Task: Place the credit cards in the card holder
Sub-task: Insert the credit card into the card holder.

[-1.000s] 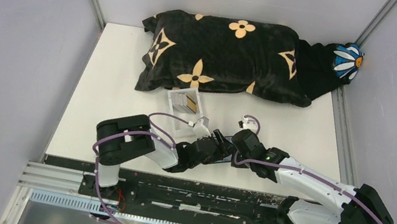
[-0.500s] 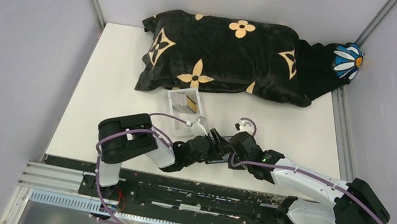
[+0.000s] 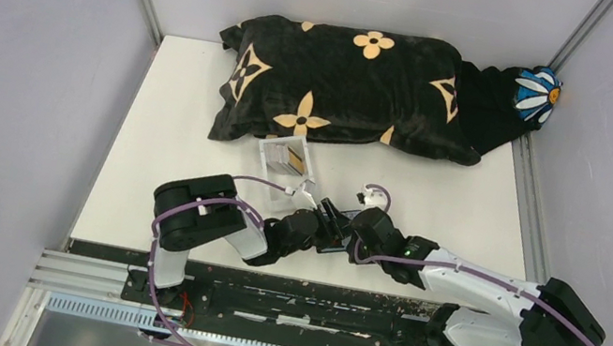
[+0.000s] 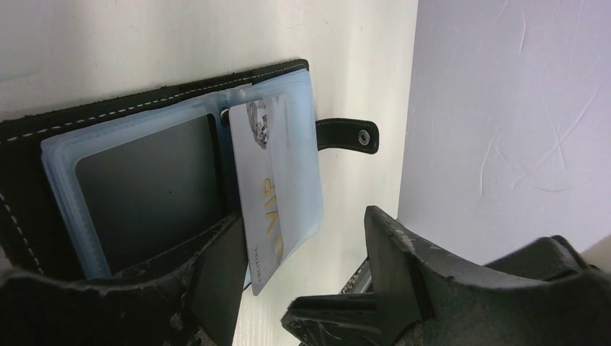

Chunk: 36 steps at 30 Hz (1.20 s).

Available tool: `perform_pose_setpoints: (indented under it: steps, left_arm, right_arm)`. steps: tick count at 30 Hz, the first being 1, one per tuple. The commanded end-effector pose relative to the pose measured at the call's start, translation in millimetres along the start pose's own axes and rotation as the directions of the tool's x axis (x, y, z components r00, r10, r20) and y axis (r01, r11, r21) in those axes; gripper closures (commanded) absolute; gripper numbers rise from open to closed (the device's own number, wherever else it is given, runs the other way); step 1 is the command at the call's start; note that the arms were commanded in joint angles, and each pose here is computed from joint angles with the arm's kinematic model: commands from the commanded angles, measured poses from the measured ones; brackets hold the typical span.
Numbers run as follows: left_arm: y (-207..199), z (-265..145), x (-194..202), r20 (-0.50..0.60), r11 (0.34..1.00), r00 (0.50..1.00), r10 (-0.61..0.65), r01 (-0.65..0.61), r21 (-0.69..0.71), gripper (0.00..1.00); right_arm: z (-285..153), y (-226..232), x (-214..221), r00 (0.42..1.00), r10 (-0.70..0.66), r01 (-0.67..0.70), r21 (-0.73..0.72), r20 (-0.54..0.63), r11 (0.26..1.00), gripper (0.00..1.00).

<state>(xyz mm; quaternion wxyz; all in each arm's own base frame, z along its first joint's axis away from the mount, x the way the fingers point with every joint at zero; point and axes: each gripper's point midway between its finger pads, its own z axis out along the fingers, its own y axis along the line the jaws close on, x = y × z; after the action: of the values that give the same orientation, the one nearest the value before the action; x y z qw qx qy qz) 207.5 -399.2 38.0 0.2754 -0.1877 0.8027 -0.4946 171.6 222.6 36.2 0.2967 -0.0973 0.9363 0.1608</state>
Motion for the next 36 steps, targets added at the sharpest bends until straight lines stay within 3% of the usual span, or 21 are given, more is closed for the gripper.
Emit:
perform_pose_setpoints:
  steps: [1,8,24,31,36]
  left_arm:
    - [61,-17,38,-0.176,0.979,0.980,0.092,-0.121,-0.163,0.32]
    - [68,-17,35,-0.175,0.967,0.977,0.122,-0.157,-0.201,0.33]
    - [78,-17,27,-0.148,0.947,0.973,0.179,-0.211,-0.243,0.47]
    - [76,-16,28,-0.160,0.943,0.966,0.202,-0.236,-0.235,0.49]
    - [71,-14,31,-0.182,0.942,0.957,0.224,-0.260,-0.210,0.49]
  right_arm:
    - [-15,25,-41,0.987,0.035,-0.021,-0.092,0.159,0.996,0.99]
    - [-27,12,-50,0.980,0.030,-0.025,-0.031,0.198,0.999,0.99]
    - [-52,-21,-70,0.963,-0.007,-0.031,0.135,0.269,0.990,0.99]
    - [-43,2,-100,0.969,-0.075,0.040,0.153,0.236,0.987,0.99]
    - [-25,13,-115,0.989,-0.054,0.039,0.107,0.137,0.993,0.99]
